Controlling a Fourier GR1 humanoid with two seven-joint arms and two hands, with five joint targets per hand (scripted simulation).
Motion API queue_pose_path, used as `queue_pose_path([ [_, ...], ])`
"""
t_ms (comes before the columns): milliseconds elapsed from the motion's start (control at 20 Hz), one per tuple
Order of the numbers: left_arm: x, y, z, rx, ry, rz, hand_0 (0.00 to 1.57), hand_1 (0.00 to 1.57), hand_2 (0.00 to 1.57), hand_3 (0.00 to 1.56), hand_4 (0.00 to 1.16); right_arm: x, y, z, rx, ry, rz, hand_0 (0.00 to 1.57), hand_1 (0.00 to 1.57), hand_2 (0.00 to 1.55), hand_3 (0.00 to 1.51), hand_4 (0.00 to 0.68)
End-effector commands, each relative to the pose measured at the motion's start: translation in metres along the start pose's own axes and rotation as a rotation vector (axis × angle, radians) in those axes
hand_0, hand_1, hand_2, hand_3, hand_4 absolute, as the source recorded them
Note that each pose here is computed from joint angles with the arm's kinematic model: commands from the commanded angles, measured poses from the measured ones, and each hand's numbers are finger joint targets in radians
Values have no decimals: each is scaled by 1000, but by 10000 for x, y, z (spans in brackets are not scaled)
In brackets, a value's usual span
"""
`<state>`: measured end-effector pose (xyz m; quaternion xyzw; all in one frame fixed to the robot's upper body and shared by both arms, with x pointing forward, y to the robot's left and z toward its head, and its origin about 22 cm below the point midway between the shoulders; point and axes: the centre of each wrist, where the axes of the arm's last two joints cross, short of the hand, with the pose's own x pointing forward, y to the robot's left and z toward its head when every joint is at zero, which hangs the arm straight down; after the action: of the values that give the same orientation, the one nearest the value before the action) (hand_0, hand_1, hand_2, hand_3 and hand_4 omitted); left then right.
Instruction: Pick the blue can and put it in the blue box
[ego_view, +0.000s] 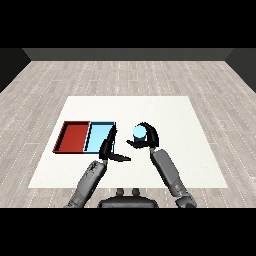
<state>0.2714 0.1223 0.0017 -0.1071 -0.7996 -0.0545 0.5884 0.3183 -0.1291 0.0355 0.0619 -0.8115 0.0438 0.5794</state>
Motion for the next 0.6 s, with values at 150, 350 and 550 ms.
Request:
queue_pose_path([
  [150, -60, -244, -227, 4, 26, -17, 0, 0, 0, 0, 0, 96, 169, 68, 32, -2, -34, 1437, 1437, 1459, 1360, 553],
  [350, -137, -358, -102, -19, 54, 26, 0, 0, 0, 0, 0, 101, -64, -288, 40, 1, -47, 1423, 1423, 1460, 1374, 560],
  [550, -269, -295, -104, -17, 73, 25, 0, 0, 0, 0, 0, 70, 243, -66, 55, -13, -72, 1447, 1447, 1467, 1371, 553],
])
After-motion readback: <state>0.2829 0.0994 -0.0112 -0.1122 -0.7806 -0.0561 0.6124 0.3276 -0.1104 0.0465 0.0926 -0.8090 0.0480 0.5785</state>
